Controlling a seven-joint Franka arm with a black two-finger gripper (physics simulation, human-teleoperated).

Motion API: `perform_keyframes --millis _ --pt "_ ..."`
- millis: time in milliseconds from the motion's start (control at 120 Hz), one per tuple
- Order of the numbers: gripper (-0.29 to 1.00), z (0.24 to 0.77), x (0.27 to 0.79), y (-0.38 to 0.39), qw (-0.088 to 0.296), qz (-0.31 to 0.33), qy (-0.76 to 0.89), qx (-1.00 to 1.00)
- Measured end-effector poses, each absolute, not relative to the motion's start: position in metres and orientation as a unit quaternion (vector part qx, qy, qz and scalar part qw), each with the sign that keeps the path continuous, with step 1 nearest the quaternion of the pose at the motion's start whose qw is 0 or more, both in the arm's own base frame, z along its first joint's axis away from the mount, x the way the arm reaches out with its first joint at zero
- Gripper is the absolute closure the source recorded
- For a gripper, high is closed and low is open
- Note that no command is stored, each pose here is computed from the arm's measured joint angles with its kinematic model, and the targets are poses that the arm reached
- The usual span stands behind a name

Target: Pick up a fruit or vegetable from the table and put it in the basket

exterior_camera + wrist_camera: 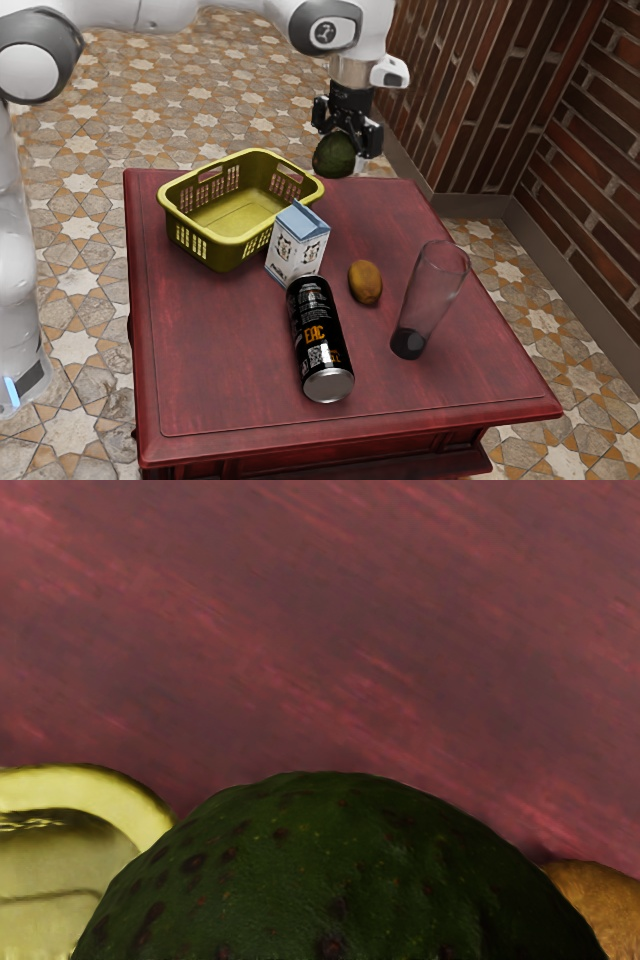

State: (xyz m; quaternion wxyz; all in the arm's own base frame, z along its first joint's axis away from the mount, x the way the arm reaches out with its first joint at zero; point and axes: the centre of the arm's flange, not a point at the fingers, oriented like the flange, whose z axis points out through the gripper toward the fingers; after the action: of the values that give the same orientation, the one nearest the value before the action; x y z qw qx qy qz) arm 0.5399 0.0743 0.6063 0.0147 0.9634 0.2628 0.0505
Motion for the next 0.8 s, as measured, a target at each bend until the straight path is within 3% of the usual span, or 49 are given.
perform_keyframes --millis 225,300,375,500,800 --pt "0.27 0.573 0.463 0.132 0.005 -0.008 0.342 0.94" --pt "0.27 0.564 0.459 0.136 0.005 -0.019 0.35 0.936" --pt "0.13 0.557 0.458 0.136 0.007 -0.028 0.356 0.934" --pt "0.07 0.554 0.457 0.136 0.011 -0.032 0.362 0.931" --pt "0.01 0.551 0.457 0.145 0.029 -0.044 0.377 0.925"
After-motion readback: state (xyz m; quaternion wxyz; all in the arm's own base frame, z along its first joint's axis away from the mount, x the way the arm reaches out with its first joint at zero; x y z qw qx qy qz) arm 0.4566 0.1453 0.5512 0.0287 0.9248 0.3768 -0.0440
